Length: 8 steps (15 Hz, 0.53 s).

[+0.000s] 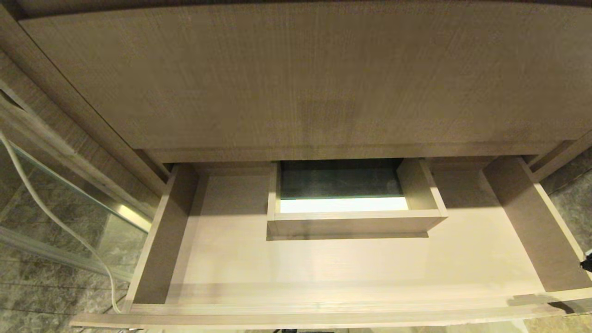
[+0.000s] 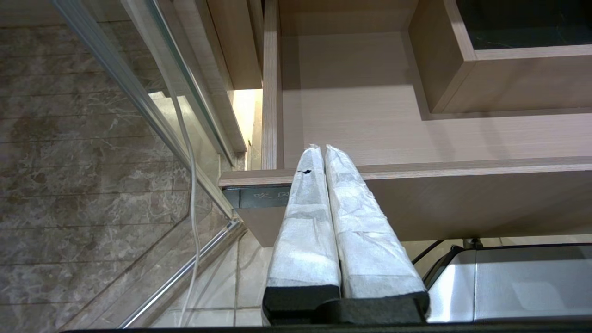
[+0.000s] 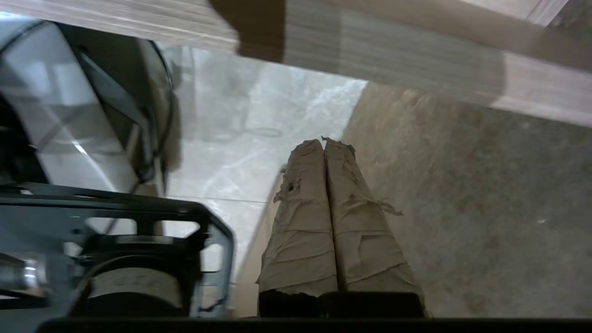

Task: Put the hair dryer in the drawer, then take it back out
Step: Close the drawer

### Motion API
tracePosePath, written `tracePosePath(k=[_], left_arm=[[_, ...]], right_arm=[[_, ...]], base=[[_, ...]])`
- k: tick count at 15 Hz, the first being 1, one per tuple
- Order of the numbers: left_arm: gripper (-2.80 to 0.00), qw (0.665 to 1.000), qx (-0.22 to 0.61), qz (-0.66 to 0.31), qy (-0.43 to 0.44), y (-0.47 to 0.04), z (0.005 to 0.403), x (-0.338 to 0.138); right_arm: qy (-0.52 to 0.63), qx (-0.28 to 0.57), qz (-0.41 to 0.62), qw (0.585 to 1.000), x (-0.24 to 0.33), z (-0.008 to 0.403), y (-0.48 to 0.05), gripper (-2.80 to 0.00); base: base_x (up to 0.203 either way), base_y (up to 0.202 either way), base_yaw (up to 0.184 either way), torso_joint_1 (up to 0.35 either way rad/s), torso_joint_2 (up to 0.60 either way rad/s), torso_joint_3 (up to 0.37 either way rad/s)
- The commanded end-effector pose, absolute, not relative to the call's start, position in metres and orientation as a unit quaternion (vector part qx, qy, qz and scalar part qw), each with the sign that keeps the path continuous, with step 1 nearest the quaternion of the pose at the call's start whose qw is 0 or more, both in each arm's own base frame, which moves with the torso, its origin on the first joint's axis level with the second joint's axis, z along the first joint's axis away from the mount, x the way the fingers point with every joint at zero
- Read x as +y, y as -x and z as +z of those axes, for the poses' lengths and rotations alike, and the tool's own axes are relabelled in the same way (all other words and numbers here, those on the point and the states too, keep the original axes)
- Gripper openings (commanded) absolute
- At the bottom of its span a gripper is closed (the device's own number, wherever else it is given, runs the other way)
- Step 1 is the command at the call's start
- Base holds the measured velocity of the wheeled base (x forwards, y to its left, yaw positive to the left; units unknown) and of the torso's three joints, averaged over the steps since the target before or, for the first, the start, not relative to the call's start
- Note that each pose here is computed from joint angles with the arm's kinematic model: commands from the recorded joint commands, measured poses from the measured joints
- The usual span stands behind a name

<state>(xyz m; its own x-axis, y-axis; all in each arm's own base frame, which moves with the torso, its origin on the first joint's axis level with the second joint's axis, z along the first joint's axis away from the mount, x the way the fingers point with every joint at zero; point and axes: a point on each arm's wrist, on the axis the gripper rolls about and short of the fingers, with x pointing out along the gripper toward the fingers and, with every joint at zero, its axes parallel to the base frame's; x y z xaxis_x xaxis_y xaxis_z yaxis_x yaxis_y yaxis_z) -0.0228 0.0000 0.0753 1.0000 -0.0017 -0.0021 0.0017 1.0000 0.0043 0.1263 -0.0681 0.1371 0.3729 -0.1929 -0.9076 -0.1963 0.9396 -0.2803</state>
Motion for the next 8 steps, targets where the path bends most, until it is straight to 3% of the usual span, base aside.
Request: tracePosePath(k=[1,6,8], left_arm=[[-2.8,1.0,0.002,-0.001,-0.002,0.023,0.075,0.0],[-2.8,1.0,0.002,-0.001,-0.002,0.023,0.075,0.0],[-2.8,1.0,0.002,-0.001,-0.002,0.023,0.075,0.0]], right_arm=[[0.173,0.578,0.02,0.797,-0.073,0.13,-0.135,-2.8],[0.166,0.588,0.033,0.791,-0.087,0.124,-0.161,-2.8],[0.171,0.544,0.008,0.822,-0.097,0.133,-0.181,-2.8]], base=[[0.0,0.0,0.0,0.0,0.0,0.0],[0.0,0.0,0.0,0.0,0.0,0.0],[0.0,0.0,0.0,0.0,0.0,0.0]])
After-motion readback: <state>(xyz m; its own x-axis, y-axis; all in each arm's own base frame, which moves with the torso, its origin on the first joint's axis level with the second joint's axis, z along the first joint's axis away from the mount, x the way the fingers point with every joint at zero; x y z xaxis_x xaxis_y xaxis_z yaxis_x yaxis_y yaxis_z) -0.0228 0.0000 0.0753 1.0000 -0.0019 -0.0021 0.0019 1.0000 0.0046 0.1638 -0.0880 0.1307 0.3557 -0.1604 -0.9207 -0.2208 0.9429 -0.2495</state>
